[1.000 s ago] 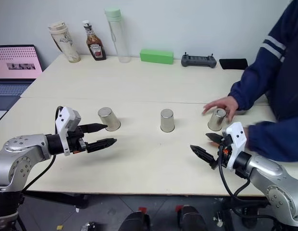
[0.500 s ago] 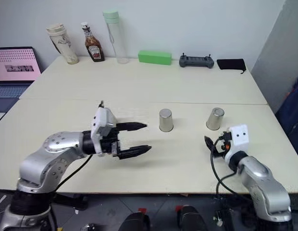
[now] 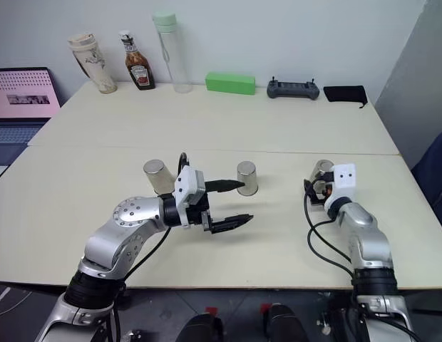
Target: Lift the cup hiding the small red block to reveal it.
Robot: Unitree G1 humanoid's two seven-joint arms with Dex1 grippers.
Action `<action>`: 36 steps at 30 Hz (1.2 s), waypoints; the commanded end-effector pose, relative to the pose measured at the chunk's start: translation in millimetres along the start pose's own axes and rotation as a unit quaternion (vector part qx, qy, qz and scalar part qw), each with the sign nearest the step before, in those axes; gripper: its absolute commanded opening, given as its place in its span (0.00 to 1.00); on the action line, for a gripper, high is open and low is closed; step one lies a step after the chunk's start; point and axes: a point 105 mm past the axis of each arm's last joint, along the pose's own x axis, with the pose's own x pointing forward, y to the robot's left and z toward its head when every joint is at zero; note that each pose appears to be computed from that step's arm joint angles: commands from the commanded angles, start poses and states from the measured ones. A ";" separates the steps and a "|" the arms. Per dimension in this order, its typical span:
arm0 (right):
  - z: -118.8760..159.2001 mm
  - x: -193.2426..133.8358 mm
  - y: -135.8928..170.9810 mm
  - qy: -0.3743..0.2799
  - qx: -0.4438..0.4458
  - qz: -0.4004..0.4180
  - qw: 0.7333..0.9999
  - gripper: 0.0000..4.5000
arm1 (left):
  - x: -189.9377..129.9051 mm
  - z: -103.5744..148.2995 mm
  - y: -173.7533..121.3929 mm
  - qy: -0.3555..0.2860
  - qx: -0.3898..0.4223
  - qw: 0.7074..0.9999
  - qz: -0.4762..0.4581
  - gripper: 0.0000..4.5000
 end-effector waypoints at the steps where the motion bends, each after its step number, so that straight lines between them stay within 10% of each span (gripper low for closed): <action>1: 10.2 7.2 -2.7 -0.025 -0.008 -0.001 1.000 1.00 | -0.8 12.3 -4.6 -0.013 0.027 1.000 -0.002 1.00; 4: 12.8 10.0 -7.7 -0.038 -0.011 -0.009 0.999 1.00 | -2.2 12.1 -4.1 -0.011 0.026 1.000 0.001 1.00; 11: 19.7 14.7 -12.7 -0.064 -0.026 -0.012 0.998 0.62 | -2.2 14.6 -0.7 -0.017 0.025 1.000 0.010 1.00; 22: 60.9 -35.8 -0.8 -0.105 -0.036 0.001 0.994 0.62 | -12.9 11.5 4.4 -0.007 0.022 0.999 0.027 1.00; 36: 1.4 -40.9 -42.7 -0.015 0.025 -0.099 0.995 0.62 | -10.0 11.8 1.3 -0.004 0.019 1.000 0.012 1.00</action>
